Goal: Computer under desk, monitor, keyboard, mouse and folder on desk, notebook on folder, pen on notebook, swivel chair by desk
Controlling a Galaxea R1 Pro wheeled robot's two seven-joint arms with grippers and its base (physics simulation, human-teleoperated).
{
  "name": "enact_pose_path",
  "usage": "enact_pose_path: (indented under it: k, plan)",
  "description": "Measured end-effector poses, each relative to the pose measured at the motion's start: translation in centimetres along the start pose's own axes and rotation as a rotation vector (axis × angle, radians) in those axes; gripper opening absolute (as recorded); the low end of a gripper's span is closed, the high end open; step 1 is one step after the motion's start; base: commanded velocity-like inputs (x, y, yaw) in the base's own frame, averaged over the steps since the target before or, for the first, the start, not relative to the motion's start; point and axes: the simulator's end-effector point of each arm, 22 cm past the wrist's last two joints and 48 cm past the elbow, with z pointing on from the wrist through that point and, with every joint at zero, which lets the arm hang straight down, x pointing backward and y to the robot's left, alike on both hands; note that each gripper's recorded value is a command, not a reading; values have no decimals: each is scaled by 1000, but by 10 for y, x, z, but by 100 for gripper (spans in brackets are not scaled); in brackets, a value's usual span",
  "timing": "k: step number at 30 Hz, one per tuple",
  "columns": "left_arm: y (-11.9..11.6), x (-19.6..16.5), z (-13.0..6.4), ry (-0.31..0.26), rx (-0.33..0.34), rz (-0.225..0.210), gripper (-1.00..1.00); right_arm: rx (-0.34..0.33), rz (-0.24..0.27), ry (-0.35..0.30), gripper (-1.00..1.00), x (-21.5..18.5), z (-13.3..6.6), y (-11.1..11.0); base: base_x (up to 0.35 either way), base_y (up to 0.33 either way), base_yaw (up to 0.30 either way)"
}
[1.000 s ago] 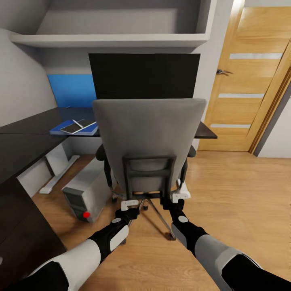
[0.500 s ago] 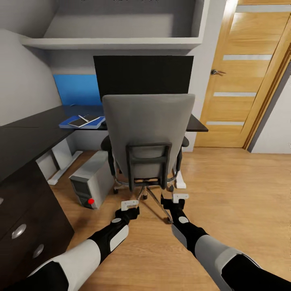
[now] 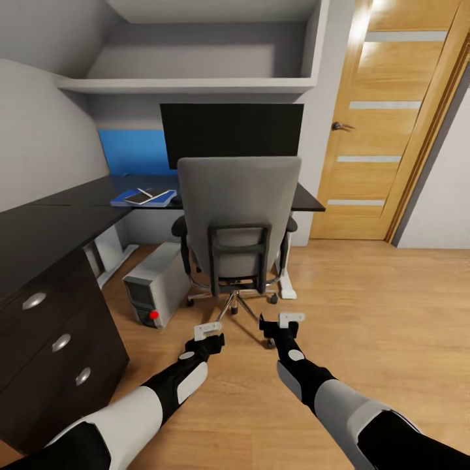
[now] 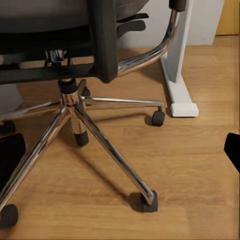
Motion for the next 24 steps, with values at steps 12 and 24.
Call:
enact_pose_path:
  k: [12, 24]
  plan:
    - [65, 27, -11, 69, -136, 0, 100, 77, -32, -21, 100, 10, -21, -42, -2, 0, 0]
    - [126, 70, -40, 79, -269, 3, 100, 117, -26, 61, 100, 100, -92, -63, 0, 0, 0]
